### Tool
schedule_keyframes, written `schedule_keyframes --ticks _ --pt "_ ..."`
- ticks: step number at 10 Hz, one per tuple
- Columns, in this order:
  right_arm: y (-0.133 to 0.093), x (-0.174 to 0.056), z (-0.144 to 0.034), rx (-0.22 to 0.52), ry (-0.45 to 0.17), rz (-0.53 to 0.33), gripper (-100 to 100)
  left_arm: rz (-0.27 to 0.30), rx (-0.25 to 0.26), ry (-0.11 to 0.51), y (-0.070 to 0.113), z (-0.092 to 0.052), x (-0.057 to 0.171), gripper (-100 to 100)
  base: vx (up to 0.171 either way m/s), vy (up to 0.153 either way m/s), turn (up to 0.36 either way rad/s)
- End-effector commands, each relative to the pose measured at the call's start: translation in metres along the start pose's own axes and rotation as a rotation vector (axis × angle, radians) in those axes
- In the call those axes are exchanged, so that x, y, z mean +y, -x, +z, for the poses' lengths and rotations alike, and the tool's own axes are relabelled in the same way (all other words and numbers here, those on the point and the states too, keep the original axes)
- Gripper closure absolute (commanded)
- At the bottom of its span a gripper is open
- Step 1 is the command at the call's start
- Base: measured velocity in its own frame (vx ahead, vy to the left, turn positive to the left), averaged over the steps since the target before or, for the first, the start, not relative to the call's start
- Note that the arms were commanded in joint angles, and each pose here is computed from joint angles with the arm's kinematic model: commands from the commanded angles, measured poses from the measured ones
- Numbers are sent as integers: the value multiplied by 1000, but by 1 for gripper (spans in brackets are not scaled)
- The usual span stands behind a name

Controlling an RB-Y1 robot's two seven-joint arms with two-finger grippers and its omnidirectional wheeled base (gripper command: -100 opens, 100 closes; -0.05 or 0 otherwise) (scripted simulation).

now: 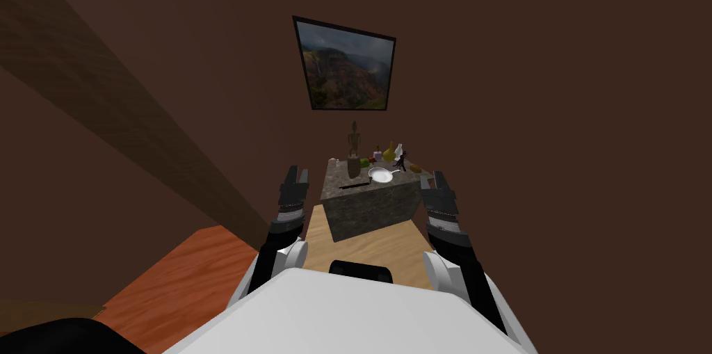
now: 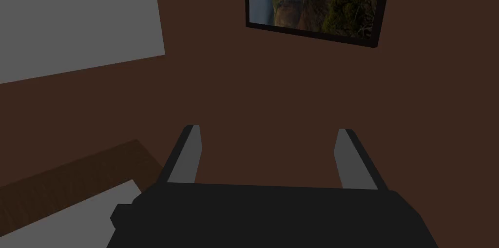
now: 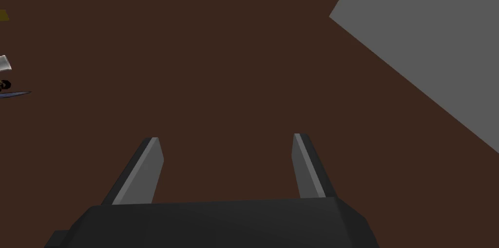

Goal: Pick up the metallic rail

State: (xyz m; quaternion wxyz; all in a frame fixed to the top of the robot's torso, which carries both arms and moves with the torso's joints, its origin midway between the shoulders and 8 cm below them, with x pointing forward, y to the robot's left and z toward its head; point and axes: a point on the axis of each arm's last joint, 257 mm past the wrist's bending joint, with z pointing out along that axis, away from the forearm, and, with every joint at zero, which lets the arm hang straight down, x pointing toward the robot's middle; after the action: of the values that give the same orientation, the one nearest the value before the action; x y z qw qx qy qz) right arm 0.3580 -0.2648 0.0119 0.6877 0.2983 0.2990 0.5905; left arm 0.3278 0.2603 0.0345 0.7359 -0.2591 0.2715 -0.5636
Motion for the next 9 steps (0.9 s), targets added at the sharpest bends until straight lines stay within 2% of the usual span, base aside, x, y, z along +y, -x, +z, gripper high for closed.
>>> schedule_keyframes --ticks 1,4,6,9 --pt "0 0 0 0 0 0 0 8 32 3 -3 1 2 -100 -6 -2 -20" --pt "0 0 0 0 0 0 0 25 98 29 -8 4 13 -100 -16 -6 -34" --pt "0 0 0 0 0 0 0 34 135 67 -8 9 27 -100 -22 -14 -52" --pt "0 0 0 0 0 0 0 43 165 124 -5 14 48 -100 -24 -26 -52"
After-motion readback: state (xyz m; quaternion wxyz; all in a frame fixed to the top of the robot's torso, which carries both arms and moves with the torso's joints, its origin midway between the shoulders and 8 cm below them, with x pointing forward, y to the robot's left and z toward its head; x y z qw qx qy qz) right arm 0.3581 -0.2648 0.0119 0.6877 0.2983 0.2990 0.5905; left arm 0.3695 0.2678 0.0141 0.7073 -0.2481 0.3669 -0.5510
